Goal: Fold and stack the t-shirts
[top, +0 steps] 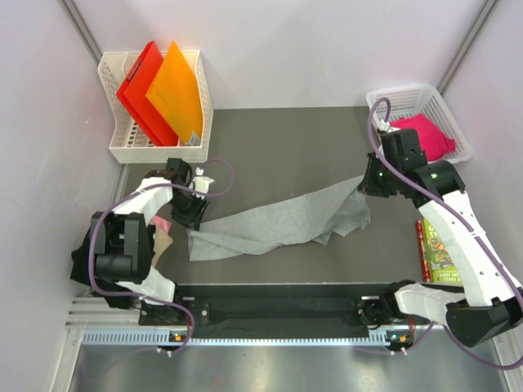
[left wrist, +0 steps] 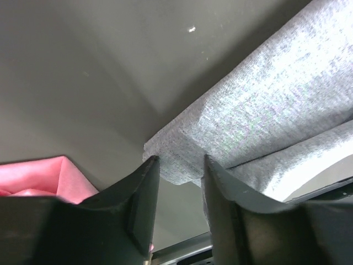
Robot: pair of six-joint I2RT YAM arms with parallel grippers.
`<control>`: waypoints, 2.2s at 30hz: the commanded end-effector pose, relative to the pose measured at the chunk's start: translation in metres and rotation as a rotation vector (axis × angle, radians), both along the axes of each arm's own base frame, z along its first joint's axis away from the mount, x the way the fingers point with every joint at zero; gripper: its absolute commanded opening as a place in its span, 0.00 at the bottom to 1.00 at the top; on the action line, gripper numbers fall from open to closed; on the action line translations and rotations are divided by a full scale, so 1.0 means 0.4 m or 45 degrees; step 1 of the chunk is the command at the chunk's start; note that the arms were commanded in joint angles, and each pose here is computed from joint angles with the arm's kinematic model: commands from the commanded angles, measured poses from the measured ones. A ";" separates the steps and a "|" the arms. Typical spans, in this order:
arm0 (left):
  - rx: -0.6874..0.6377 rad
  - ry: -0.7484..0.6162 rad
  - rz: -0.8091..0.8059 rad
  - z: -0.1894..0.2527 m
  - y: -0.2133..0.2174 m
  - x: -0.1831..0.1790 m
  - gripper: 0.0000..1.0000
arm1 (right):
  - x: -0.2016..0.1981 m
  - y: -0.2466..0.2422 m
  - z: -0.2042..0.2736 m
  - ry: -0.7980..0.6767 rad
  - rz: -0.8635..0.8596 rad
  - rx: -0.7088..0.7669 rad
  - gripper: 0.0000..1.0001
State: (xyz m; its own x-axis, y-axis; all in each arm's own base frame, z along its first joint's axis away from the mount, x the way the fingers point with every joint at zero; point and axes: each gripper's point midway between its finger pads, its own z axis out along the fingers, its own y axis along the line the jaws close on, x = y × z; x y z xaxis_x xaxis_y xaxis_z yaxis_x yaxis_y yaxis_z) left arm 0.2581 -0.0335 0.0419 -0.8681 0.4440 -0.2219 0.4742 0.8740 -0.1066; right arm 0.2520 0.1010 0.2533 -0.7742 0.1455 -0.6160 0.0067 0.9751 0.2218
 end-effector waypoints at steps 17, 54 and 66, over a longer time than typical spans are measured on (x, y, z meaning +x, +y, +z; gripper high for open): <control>0.002 -0.245 0.015 0.202 -0.003 0.157 0.00 | 0.069 0.012 0.148 -0.200 0.003 0.017 0.00; 0.053 0.044 0.082 -0.055 0.014 0.039 0.02 | 0.018 0.011 0.081 -0.134 0.003 0.057 0.00; 0.014 -0.460 0.102 0.342 0.004 0.269 0.00 | 0.063 0.001 0.174 -0.267 0.010 0.008 0.00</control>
State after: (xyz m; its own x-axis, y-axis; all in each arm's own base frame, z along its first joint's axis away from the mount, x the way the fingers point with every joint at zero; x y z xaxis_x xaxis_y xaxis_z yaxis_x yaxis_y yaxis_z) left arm 0.3194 -0.0315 0.0834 -0.8695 0.3976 -0.2932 0.4256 0.9042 -0.0358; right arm 0.2606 0.1013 0.2758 -0.7389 0.1417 -0.6587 -0.0101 0.9752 0.2211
